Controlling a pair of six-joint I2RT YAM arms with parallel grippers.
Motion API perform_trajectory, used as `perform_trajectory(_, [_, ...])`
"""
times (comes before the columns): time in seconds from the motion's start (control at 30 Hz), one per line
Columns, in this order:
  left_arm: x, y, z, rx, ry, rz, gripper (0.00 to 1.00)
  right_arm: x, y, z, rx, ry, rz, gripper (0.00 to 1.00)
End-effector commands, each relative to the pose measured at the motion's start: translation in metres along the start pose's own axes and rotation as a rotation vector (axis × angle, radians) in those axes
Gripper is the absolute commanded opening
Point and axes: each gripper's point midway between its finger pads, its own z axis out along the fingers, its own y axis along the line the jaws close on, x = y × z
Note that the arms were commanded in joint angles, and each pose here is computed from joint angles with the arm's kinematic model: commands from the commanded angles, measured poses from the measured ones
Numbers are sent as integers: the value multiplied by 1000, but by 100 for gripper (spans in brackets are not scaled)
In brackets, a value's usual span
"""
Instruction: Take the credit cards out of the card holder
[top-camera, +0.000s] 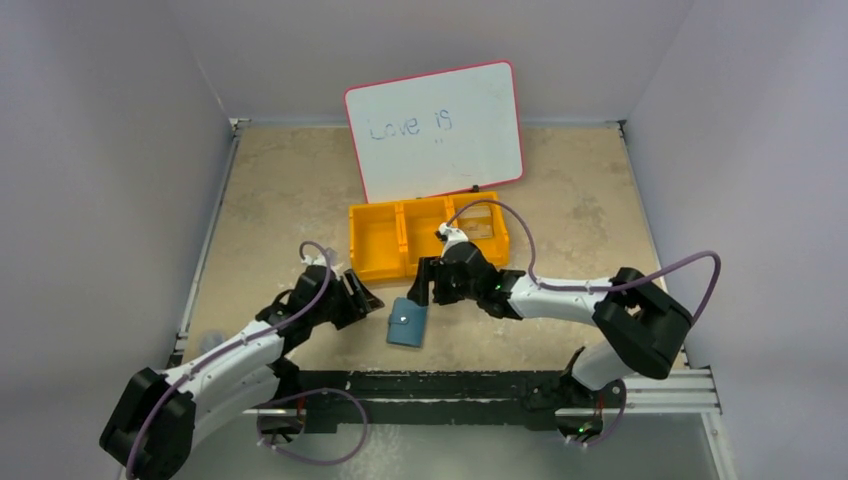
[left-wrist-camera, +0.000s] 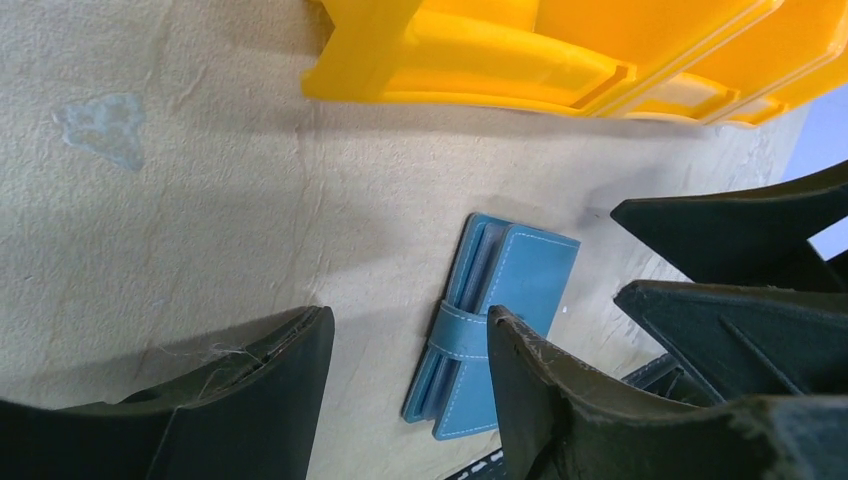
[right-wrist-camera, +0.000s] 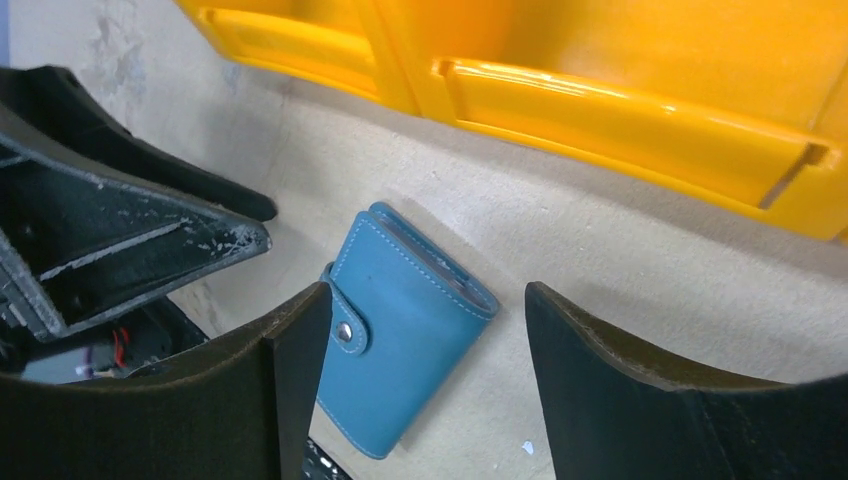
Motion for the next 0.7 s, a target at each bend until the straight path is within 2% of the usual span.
perform_trajectory(0.0, [-5,-12,-4,16,-2,36,56,-7,19,2,-78,18,-159,74])
perform_trajectory(0.1, [1,-8,-4,9,22,36,54,-6,17,10,-65,24,-166,75])
perform_trajectory(0.2, [5,-16,-5,52,37,9,54,-15,30,2,-149,-30,-249,75])
perform_trajectory(0.37, [3,-15,-8,58,14,-2,54,-6,30,15,-176,66,-432,68])
perform_trajectory(0.47, [3,-16,-7,59,17,-9,54,8,25,25,-177,115,-413,66])
perform_trajectory(0.67, [3,-17,-7,60,18,8,54,18,11,21,-146,102,-347,61])
